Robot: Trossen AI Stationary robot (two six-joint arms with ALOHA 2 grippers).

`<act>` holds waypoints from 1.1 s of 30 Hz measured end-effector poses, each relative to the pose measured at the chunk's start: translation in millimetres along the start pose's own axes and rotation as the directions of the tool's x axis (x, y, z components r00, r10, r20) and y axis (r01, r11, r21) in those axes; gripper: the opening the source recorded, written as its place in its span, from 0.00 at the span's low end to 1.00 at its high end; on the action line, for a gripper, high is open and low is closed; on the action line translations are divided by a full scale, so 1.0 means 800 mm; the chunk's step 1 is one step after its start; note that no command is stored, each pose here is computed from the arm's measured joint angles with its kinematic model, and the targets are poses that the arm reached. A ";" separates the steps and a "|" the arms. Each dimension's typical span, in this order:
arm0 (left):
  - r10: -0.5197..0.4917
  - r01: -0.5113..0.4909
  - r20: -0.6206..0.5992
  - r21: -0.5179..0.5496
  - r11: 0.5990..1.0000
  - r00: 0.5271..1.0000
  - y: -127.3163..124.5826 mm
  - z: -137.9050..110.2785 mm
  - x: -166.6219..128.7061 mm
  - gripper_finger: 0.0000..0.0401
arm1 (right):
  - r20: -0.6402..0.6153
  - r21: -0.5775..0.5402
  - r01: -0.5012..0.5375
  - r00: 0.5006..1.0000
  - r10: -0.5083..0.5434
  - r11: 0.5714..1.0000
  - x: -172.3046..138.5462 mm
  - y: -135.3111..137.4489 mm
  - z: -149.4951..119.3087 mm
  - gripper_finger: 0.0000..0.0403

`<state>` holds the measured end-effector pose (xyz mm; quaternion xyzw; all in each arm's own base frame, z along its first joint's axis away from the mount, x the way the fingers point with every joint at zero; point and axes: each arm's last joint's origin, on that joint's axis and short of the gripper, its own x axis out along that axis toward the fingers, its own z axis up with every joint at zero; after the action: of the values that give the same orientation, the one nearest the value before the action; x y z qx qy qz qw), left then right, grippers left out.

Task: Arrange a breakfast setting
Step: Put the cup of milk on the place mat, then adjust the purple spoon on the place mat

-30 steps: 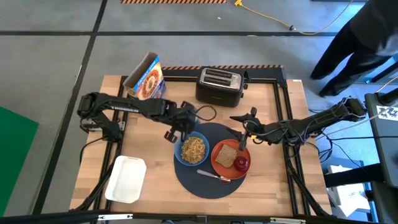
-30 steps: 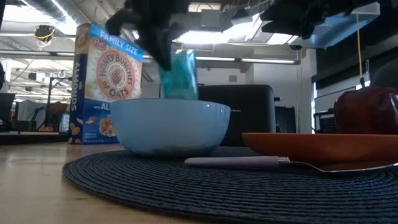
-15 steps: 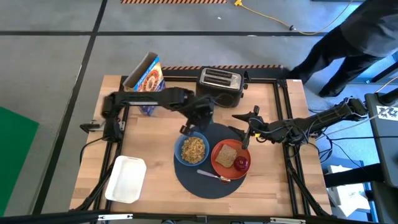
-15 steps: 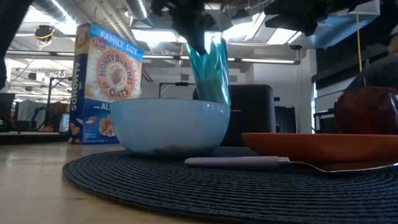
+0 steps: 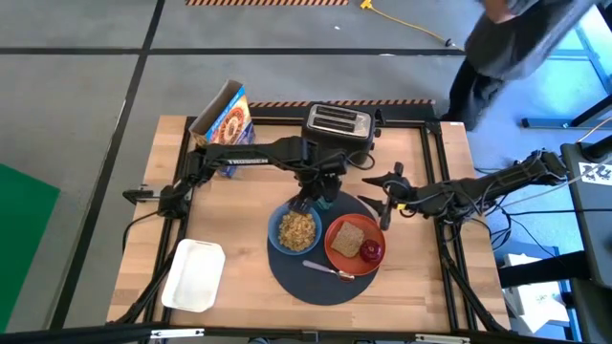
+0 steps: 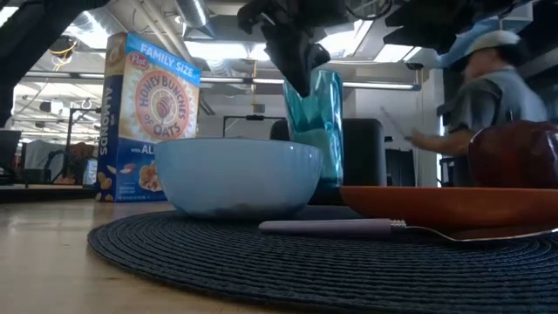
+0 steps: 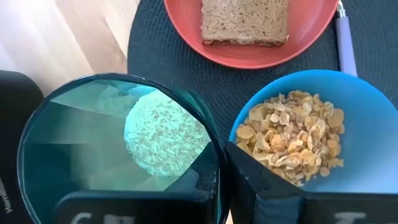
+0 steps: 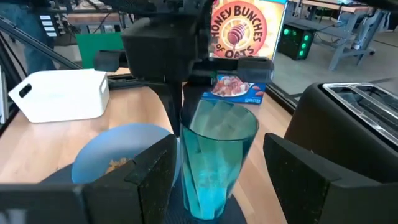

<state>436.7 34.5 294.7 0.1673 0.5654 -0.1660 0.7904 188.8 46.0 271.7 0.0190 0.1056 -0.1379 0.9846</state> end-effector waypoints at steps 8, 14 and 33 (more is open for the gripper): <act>-0.037 0.037 -0.007 0.006 0.999 0.999 -0.002 0.005 0.021 0.03 | -0.006 0.002 -0.001 1.000 0.001 1.000 -0.002 -0.001 0.000 0.57; -0.065 0.065 -0.024 -0.013 0.998 0.998 -0.003 0.007 0.035 0.04 | -0.006 0.002 -0.003 1.000 0.003 1.000 -0.002 -0.001 0.000 0.57; 0.125 -0.127 -0.030 -0.069 0.990 0.992 -0.029 0.013 -0.020 0.41 | -0.002 -0.004 0.042 0.999 -0.042 0.999 -0.003 -0.003 0.000 0.57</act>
<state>430.3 9.9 311.2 0.1765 0.5694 -0.0935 0.7974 186.0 43.9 272.1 0.0150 0.1071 -0.1582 0.9815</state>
